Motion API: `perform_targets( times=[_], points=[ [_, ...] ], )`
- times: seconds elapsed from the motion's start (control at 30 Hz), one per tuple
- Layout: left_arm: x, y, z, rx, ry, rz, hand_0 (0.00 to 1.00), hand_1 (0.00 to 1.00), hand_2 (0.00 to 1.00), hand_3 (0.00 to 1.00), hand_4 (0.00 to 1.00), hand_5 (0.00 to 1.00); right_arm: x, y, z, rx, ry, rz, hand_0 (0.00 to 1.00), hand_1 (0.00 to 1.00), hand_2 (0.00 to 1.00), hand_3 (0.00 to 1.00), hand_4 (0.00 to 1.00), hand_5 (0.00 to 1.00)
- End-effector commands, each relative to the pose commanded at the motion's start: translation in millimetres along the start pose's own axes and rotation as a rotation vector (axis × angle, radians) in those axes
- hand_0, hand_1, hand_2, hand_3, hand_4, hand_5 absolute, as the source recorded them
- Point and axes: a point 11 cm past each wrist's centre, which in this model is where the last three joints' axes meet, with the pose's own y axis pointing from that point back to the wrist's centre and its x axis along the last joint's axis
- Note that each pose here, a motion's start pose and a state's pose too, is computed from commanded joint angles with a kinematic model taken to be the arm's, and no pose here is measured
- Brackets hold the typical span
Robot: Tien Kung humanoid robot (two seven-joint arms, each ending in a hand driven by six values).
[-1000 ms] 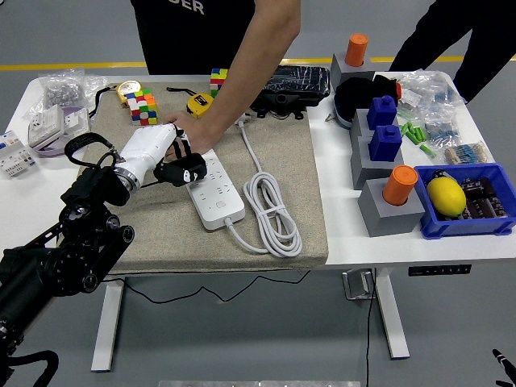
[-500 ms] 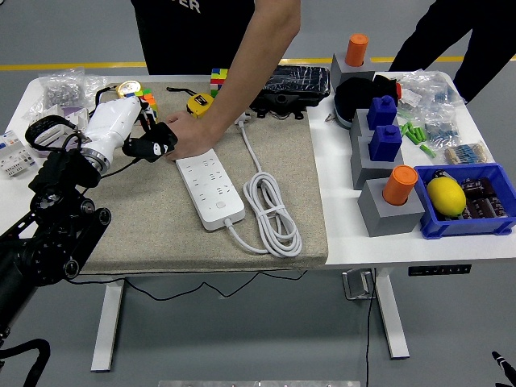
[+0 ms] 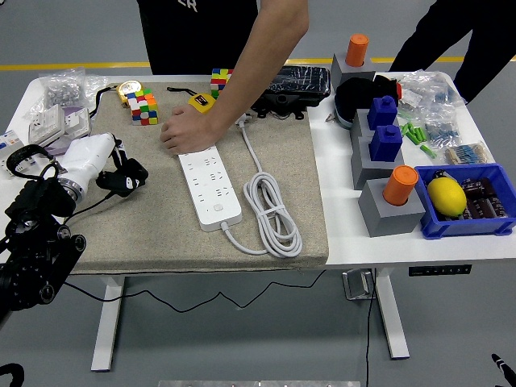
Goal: Pick up the plug,place it near the board,insert it into the board,press the button
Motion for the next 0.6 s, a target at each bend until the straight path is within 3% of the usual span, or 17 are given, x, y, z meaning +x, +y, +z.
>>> perform_targets(
  times=[0.03, 0.23, 0.6],
  points=[
    [-4.6, 1.2, 0.8, -0.003, -0.002, -0.01, 0.123, 0.098, 0.232, 0.403, 0.795, 0.002, -0.3, 0.0, 0, 0.0, 0.0, -0.001, 0.786, 0.739, 0.723, 0.779, 0.998, 0.943],
    [-12.6, 2.4, 10.7, -0.029, -0.008, -0.022, 0.124, 0.099, 0.231, 0.403, 0.796, 0.002, -0.3, 0.0, 0, 0.0, 0.0, 0.0, 0.786, 0.739, 0.723, 0.778, 0.998, 0.944],
    [3.2, -1.8, 21.5, -0.088, 0.004, 0.045, 0.15, 0.129, 0.234, 0.393, 0.805, 0.029, -0.4, 0.1, -1, -0.001, -0.004, 0.001, 0.786, 0.739, 0.723, 0.779, 0.998, 0.945]
  ],
)
